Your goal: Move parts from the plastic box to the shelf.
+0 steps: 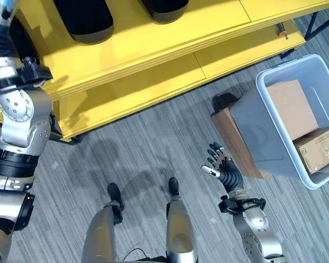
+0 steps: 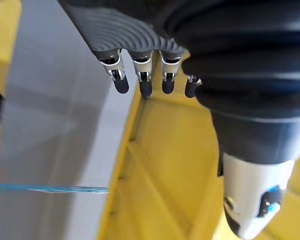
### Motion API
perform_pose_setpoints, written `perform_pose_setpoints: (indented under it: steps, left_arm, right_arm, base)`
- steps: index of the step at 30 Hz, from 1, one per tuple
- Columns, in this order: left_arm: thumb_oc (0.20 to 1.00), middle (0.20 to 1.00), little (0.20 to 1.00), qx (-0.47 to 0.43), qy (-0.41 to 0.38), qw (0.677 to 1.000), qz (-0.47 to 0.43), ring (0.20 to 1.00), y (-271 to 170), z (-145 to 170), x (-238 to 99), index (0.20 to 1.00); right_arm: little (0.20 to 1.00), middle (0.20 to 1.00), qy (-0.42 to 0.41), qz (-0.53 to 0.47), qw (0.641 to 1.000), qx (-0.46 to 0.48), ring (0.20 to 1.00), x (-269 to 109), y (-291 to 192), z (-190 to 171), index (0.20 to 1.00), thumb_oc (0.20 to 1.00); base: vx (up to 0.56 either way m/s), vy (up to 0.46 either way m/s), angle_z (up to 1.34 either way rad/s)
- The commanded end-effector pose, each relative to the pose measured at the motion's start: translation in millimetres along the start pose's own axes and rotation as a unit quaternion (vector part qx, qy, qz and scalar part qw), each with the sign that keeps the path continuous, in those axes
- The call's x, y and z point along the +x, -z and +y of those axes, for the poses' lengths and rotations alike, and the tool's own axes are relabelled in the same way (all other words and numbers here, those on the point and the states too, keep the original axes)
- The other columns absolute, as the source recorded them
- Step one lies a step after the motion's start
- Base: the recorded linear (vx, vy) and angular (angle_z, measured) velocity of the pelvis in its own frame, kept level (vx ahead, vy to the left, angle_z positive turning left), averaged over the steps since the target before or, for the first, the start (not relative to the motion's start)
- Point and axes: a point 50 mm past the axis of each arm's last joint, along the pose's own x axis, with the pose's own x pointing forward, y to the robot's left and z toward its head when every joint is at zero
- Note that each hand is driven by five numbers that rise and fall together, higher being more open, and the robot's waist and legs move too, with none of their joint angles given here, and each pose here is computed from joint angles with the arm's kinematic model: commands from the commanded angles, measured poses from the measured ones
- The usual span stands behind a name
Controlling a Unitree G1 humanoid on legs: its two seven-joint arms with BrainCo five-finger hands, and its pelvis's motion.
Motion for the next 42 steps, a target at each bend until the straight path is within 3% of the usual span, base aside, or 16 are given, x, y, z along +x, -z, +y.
perform_pose_setpoints:
  steps: [1,4,7,9,15,27,42]
  left_arm:
    - [1.000,1.000,1.000,0.094,0.026,0.994,-0.051,1.000,-14.1,16.0,0.8,1.000]
    - [1.000,1.000,1.000,0.137,0.027,0.990,-0.016,1.000,-3.8,32.1,-21.2,1.000]
    - [1.000,1.000,1.000,0.239,0.064,0.969,-0.001,1.000,-0.6,43.0,-41.1,1.000]
    - [1.000,1.000,1.000,0.328,0.102,0.939,-0.004,1.000,-2.1,51.0,-50.9,1.000]
    - [1.000,1.000,1.000,0.422,0.179,0.888,0.040,1.000,0.5,62.8,-94.6,1.000]
    - [1.000,1.000,1.000,0.483,0.266,0.831,0.073,1.000,28.7,53.1,-110.3,1.000]
    - [1.000,1.000,1.000,0.487,0.262,0.824,0.123,1.000,64.3,43.6,-102.6,1.000]
  right_arm:
    - [1.000,1.000,0.002,-0.049,0.998,-0.034,1.000,-3.3,-21.9,-8.5,1.000,1.000]
    - [1.000,1.000,-0.001,-0.049,0.998,-0.035,1.000,-2.7,-21.7,-7.7,1.000,1.000]
    - [1.000,1.000,-0.001,-0.055,0.998,-0.042,1.000,-1.2,-25.6,-10.0,1.000,1.000]
    - [1.000,1.000,0.001,-0.060,0.997,-0.045,1.000,-1.2,-28.0,-12.2,1.000,1.000]
    - [1.000,1.000,-0.002,-0.054,0.997,-0.052,1.000,-2.7,-28.7,-13.3,1.000,1.000]
    - [1.000,1.000,0.007,-0.055,0.997,-0.055,1.000,-2.1,-31.4,-15.6,1.000,1.000]
    - [1.000,1.000,0.015,-0.064,0.997,-0.050,1.000,2.1,-35.4,-15.3,1.000,1.000]
  base:
    - [0.00,0.000,0.00]
    - [0.00,-0.001,0.01]
    - [0.00,-0.009,0.12]
    - [0.00,-0.019,0.15]
    - [-0.02,-0.009,0.10]
    - [-0.01,-0.001,0.04]
    - [0.00,0.002,0.00]
